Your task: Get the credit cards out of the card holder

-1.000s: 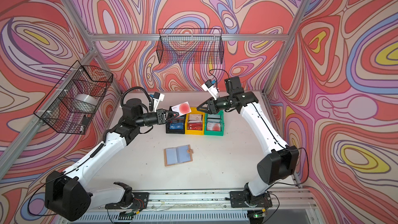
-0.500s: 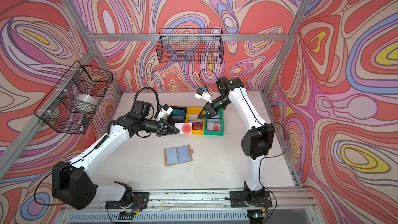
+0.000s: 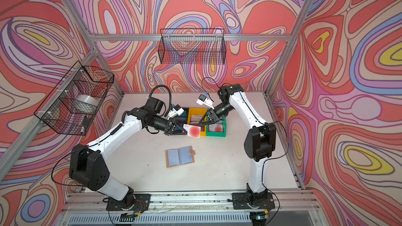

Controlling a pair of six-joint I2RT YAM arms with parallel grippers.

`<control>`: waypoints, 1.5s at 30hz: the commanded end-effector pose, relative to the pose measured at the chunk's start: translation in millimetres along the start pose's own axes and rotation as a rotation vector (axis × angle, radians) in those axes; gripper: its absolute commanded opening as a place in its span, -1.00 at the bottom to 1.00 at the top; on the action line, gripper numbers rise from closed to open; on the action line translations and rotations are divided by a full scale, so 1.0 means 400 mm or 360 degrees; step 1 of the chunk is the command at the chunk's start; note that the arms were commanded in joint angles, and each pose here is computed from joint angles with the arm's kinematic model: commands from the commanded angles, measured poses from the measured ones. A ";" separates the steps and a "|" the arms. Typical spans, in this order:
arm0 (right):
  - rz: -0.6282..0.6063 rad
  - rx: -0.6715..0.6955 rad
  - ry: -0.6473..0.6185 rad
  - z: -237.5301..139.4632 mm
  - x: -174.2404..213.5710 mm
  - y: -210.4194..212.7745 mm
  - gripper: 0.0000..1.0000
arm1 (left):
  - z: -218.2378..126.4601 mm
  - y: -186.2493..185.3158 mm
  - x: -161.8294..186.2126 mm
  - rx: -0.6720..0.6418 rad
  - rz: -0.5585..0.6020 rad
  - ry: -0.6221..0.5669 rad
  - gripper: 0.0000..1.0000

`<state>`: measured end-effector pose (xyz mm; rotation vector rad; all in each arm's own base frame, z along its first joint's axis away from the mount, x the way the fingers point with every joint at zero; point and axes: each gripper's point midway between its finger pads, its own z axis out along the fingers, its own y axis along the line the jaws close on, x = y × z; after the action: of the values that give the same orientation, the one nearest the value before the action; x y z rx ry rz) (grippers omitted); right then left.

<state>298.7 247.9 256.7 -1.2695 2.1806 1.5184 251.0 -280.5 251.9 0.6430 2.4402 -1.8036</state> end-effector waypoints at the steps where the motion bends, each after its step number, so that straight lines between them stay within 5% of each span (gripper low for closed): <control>1: 0.0021 -0.0128 -0.0051 0.008 0.001 0.046 -0.26 | 0.008 -0.017 0.005 0.0051 0.0042 0.0061 -1.00; 23: 0.0110 -0.0248 -0.0013 0.065 0.025 0.044 -0.37 | 0.019 -0.012 -0.009 0.0008 0.0071 0.0058 -1.00; 36: 0.0147 -0.0300 -0.0003 0.086 0.042 0.052 -0.84 | 0.022 0.010 -0.029 -0.0053 0.0041 0.0027 -1.00; 45: 0.0127 -0.0319 -0.0048 0.077 0.029 0.074 -1.00 | 0.010 0.040 -0.030 -0.0123 -0.0013 0.0001 -0.76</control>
<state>273.8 268.2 246.8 -1.2493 2.1147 1.7365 255.1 -288.5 238.8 0.6538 2.5054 -1.7674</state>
